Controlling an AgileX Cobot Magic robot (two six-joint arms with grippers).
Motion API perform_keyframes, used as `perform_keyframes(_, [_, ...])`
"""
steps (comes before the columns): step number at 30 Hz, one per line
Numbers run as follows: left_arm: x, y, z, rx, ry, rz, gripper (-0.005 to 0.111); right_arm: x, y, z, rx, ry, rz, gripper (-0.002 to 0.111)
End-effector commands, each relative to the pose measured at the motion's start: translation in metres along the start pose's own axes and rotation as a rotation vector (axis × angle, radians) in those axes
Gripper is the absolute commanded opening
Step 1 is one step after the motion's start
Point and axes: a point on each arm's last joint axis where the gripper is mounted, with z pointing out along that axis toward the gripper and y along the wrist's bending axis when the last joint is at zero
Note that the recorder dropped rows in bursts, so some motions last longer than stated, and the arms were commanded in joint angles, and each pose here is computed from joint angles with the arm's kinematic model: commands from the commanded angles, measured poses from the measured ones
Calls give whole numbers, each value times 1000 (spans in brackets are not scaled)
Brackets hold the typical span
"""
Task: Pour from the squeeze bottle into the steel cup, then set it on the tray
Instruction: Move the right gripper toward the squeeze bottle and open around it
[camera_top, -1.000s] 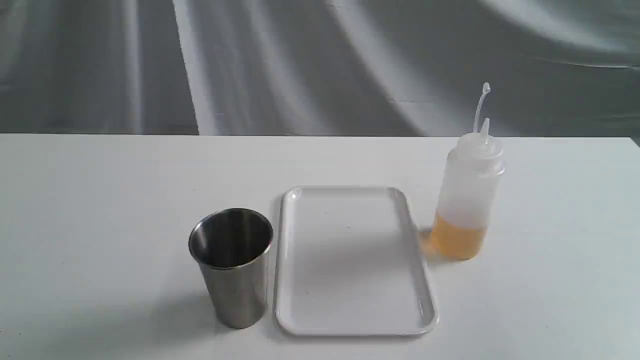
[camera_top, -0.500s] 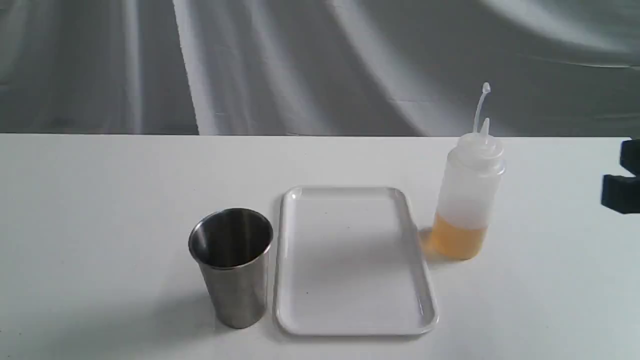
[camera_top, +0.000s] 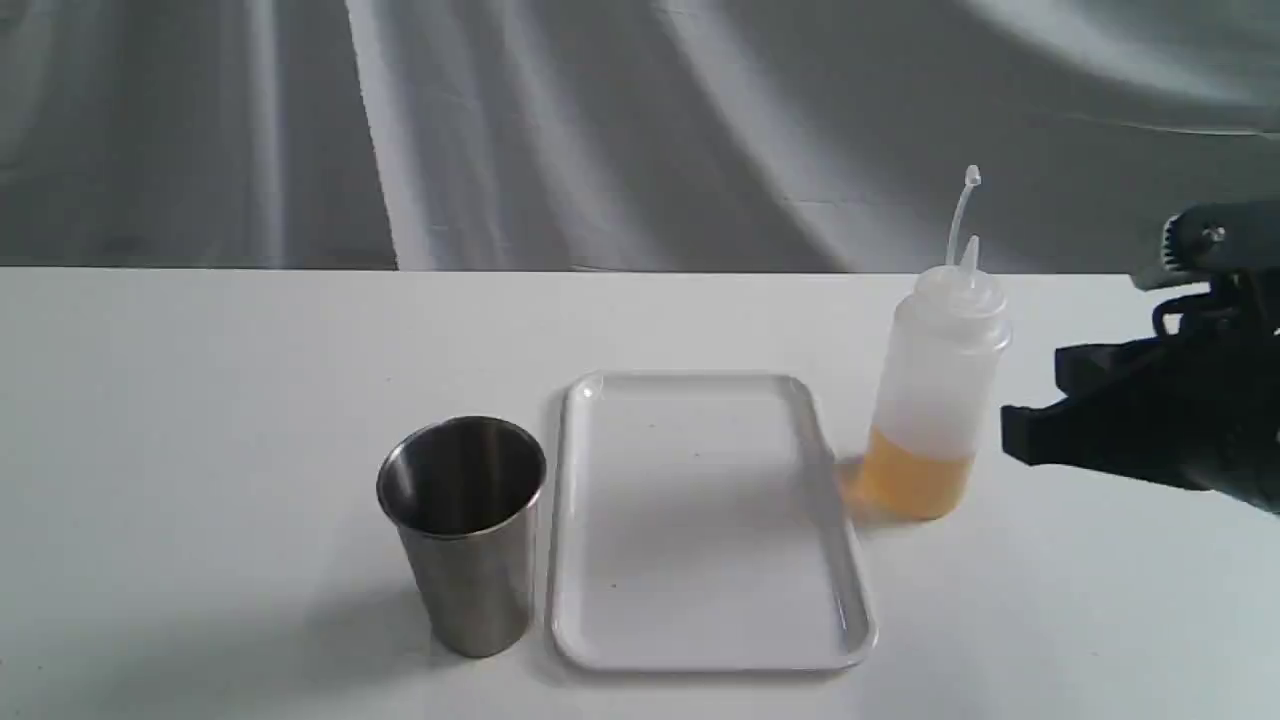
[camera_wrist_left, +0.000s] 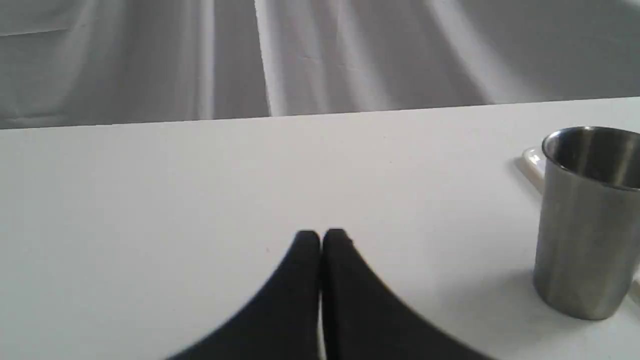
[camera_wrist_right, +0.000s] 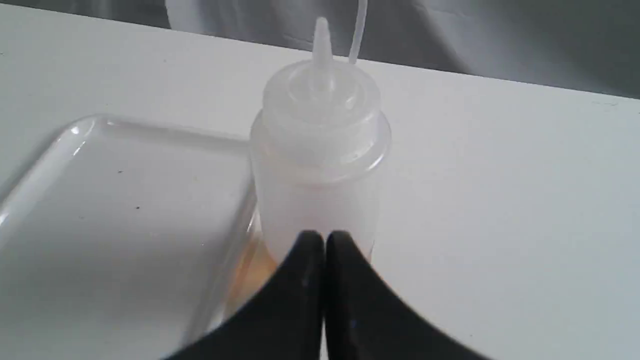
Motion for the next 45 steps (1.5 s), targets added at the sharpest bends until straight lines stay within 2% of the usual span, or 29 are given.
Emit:
perform_keyframes(1, [1,0,0,-1,-6,-5,0,14,1,11,6,-21,8,0])
perform_keyframes(6, [1,0,0,-2,-6,-2,0,35,1,32,7,51,10,0])
perform_keyframes(19, [1,0,0,-1,-6,-6,0,62,2,64,14,32,0,2])
perform_keyframes(22, [1,0,0,-1,-6,-6,0,62,2,64,14,32,0,10])
perform_keyframes(24, [1,0,0,-1,-6,-6,0,62,2,64,14,30,0,21])
perform_keyframes(32, [1,0,0,-2,-6,-2,0,59,3,65,6,1,-10,83])
perform_keyframes(34, [1,0,0,-2,-6,-2,0,59,3,65,6,3,-10,93])
perform_keyframes(36, [1,0,0,-2,-6,-2,0,59,3,65,6,-1,-2,96])
perform_keyframes(45, [1,0,0,-1,-6,-6,0,56,2,65,10,-38,19,95])
